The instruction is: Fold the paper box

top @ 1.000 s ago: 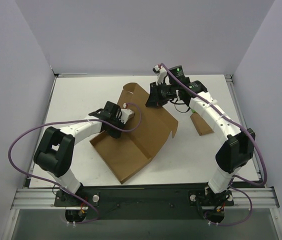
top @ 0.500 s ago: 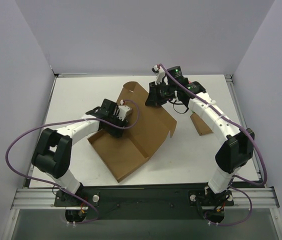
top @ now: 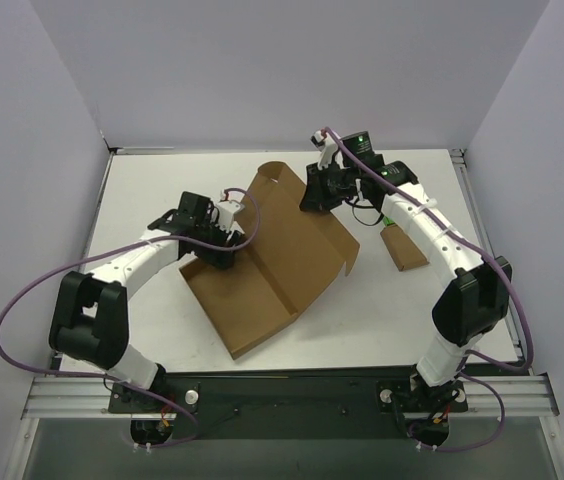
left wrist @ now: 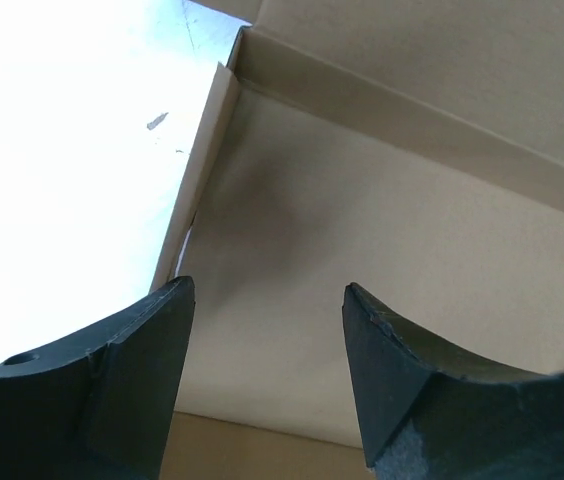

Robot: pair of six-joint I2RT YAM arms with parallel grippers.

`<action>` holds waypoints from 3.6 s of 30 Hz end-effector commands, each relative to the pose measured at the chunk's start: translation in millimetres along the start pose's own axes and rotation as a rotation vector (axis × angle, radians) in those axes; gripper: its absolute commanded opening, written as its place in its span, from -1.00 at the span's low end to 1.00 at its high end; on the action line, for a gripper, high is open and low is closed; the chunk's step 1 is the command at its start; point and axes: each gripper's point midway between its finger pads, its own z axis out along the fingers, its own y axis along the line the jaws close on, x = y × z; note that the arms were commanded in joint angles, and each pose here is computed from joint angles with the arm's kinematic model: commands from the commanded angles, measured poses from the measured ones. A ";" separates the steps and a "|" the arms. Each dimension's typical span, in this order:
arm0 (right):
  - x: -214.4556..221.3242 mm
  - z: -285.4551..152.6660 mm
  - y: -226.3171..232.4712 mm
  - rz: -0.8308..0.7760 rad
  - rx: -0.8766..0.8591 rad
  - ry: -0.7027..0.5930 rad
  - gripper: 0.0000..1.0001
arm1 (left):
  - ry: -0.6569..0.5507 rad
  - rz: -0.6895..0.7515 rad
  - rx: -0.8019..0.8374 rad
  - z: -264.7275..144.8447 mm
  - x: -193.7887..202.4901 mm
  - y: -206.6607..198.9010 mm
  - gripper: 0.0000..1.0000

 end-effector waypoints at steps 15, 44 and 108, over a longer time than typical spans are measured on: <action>-4.2 -18.7 5.0 -0.026 -0.024 -0.019 -0.92 | -0.056 0.020 -0.006 -8.6 -11.2 4.4 0.25; -13.1 -0.3 89.9 0.128 -0.236 -0.199 -1.00 | 0.063 0.124 0.078 28.7 3.0 -35.6 -0.97; 69.4 97.4 -18.7 0.807 -0.387 -0.200 0.17 | 0.148 0.155 -0.011 43.9 16.2 -30.8 -1.00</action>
